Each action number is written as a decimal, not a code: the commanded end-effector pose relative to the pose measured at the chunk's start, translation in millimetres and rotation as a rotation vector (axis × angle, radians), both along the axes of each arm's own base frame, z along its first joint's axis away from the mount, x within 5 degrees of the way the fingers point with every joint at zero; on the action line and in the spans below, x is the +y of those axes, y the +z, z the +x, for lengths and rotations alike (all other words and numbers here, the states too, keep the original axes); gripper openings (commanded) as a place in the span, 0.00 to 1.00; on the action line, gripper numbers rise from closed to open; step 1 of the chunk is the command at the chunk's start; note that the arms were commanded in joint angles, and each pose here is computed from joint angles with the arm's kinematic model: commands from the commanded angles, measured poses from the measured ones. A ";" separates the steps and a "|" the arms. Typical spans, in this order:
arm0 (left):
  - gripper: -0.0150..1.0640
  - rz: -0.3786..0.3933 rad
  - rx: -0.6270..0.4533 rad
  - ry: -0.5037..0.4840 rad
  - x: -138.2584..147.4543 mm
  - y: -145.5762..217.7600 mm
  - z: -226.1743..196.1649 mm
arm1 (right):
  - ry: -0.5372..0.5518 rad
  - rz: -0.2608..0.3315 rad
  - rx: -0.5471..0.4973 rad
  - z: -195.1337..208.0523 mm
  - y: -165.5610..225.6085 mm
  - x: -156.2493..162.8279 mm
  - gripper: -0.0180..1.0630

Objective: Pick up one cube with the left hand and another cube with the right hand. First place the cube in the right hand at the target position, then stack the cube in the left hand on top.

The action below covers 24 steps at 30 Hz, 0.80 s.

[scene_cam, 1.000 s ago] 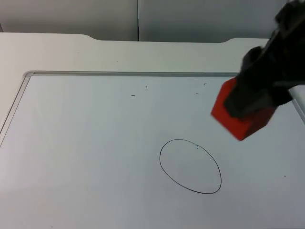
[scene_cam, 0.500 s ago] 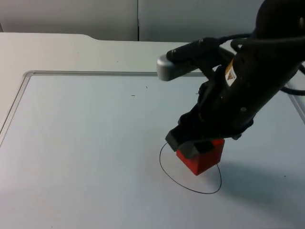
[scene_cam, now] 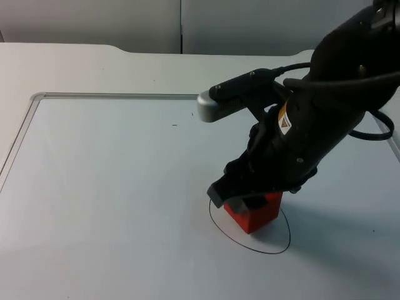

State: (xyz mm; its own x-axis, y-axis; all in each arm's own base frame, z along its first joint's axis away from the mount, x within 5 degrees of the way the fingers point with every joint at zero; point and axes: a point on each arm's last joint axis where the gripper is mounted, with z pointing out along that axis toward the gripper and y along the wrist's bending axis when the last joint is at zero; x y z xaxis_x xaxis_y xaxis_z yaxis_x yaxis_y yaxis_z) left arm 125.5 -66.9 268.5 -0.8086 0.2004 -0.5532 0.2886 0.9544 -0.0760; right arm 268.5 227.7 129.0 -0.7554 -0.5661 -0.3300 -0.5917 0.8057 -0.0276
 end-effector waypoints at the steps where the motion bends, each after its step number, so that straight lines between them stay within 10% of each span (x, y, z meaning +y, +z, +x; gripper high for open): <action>1: 0.23 -0.013 -0.005 -0.002 -0.7 0.4 -1.0 | 0.003 0.017 -0.018 1.7 0.7 3.3 0.01; 17: 0.23 -0.014 -0.007 -0.003 -0.8 0.5 -0.9 | -0.015 -0.013 0.014 -0.1 -4.4 1.0 0.02; 24: 0.23 -0.017 -0.012 -0.003 -1.1 0.8 -0.5 | -0.020 -0.010 0.016 -0.2 -4.4 1.1 0.35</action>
State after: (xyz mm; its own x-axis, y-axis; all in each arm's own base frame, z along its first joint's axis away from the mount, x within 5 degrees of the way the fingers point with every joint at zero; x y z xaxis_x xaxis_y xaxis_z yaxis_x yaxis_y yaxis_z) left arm 125.5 -66.9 268.5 -0.8086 0.2004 -0.5532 0.2886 0.9544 -0.0760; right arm 268.1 227.1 123.7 -0.7735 -0.5536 -0.3086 -0.5750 0.8177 -0.0256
